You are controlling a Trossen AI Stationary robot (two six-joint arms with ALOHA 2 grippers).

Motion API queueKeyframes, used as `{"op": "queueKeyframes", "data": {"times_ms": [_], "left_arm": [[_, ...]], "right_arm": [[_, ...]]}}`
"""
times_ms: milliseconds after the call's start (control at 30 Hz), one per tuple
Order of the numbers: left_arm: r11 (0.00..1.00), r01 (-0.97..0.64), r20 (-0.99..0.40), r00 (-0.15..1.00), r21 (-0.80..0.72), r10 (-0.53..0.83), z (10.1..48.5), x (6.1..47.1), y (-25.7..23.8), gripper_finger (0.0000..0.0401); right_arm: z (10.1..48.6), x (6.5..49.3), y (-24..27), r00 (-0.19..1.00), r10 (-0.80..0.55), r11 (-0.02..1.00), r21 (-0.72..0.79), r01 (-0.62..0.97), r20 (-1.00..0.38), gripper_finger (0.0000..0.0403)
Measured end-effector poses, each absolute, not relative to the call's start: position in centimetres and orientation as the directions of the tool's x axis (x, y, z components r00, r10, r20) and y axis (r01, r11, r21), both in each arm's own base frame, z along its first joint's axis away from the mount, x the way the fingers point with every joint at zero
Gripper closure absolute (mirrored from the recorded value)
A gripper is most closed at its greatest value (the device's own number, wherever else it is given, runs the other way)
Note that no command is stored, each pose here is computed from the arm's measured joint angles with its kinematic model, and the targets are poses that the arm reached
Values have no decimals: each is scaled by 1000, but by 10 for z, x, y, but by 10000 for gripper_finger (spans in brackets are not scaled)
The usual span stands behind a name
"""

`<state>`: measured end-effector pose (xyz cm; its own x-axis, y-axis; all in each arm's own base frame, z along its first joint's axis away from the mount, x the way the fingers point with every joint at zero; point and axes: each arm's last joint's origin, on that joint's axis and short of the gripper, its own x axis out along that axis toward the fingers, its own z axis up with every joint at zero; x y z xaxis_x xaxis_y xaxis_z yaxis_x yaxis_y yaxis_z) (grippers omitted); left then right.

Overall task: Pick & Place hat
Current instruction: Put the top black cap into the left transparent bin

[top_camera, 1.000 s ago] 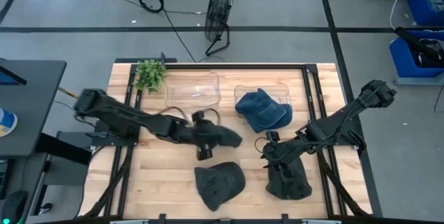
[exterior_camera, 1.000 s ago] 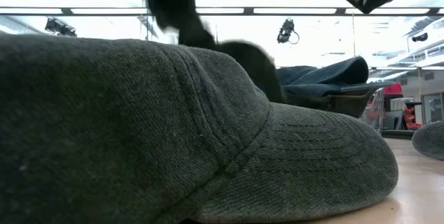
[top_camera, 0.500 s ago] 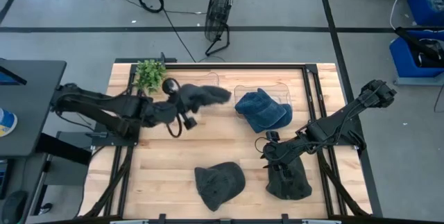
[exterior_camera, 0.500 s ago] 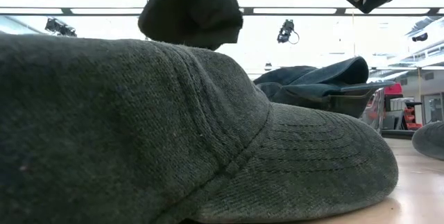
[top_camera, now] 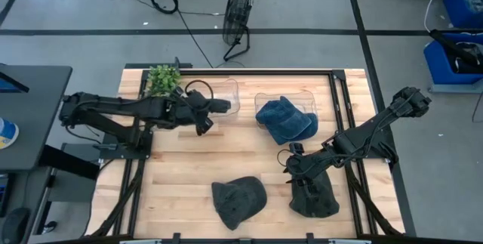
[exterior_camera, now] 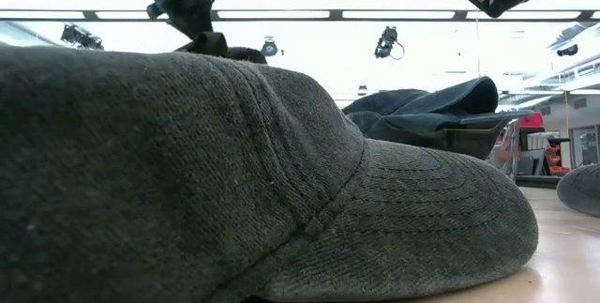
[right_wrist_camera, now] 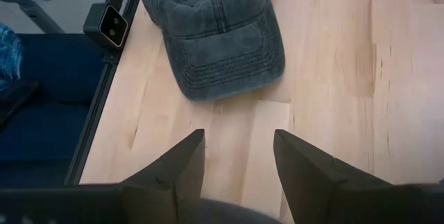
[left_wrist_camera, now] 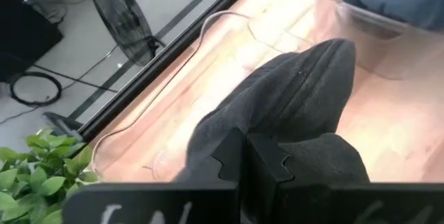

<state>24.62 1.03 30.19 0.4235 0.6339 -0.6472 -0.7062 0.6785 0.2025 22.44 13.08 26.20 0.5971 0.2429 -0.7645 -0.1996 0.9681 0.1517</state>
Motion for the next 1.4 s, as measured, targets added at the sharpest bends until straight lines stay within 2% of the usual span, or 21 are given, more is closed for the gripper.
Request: {"op": "queueKeyframes", "data": {"times_ms": [367,733,1133,1400], "left_arm": [[612,-734,-709,263,293,655,262,274,32,391],[567,-725,-738,120,392,664,222,294,52,360],[567,-724,-738,119,394,664,217,298,55,261],[642,-683,-757,200,348,623,234,300,41,225]], "right_arm": [[262,224,131,597,243,968,151,-200,-765,224],[262,224,131,598,241,965,126,-228,-764,224],[263,225,131,603,245,965,129,-229,-759,224],[263,225,131,603,246,964,126,-235,-759,224]]}}
